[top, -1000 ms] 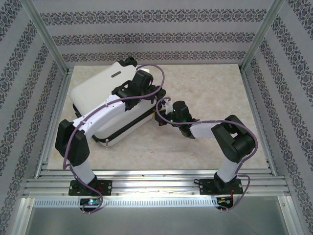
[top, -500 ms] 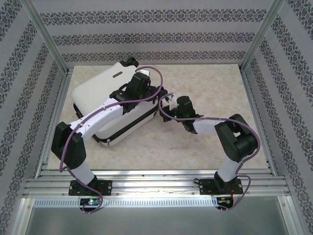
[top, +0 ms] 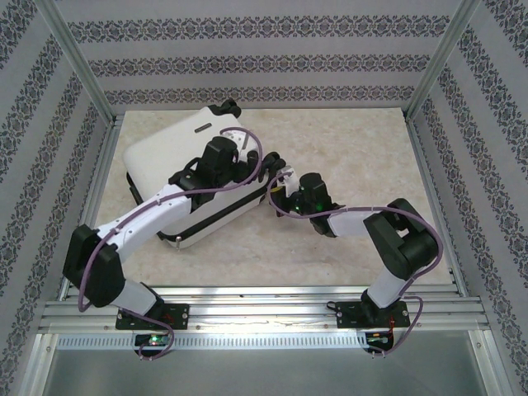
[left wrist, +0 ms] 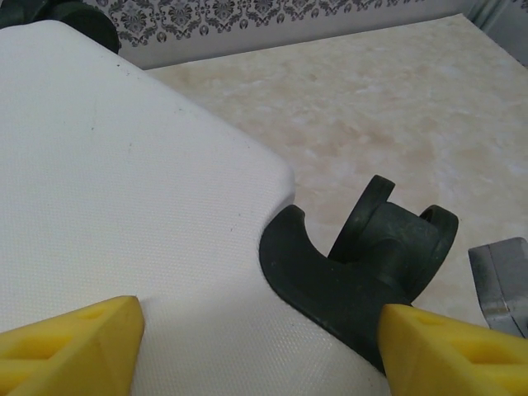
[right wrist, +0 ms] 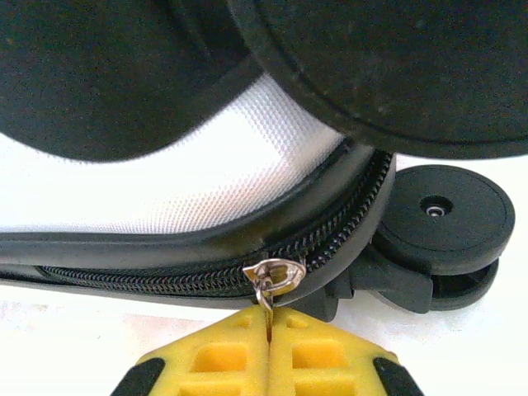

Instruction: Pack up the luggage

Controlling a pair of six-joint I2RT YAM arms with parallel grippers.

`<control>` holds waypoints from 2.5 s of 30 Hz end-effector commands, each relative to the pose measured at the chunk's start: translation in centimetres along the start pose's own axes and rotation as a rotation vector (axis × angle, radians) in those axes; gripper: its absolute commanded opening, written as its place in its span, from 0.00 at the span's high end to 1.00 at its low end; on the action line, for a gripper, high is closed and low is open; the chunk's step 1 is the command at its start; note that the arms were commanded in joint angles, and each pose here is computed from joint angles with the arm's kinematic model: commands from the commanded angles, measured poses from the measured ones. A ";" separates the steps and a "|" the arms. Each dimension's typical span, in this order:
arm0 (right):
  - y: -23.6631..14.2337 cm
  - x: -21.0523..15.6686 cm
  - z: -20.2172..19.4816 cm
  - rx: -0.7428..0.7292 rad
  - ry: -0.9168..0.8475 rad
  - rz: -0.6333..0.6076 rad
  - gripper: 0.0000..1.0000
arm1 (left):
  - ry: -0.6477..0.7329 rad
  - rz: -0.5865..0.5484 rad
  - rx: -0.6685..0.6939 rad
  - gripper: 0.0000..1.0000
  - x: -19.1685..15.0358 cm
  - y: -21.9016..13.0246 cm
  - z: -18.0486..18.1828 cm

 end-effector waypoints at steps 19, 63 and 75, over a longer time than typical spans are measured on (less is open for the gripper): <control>-1.0 5.7 -4.3 -0.150 0.021 -0.218 1.00 | -0.069 0.341 0.024 0.26 -11.2 -2.4 0.5; 0.7 5.1 1.4 0.315 -0.052 -0.103 1.00 | -0.698 0.194 0.772 0.02 -17.1 -17.3 18.9; 0.4 4.1 2.5 0.310 -0.064 -0.101 1.00 | -0.661 0.048 0.520 0.04 -14.1 -9.6 22.7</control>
Point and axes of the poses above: each hand's point on the last joint's axis, 136 mm out from that joint toward the fingers, its own y axis out along the fingers, its own z axis along the line the jaws close on, x = y × z, the point moved 2 cm from there along -y, back along the fingers, and after that the axes turned 11 degrees about y, right-handed, at the moved point
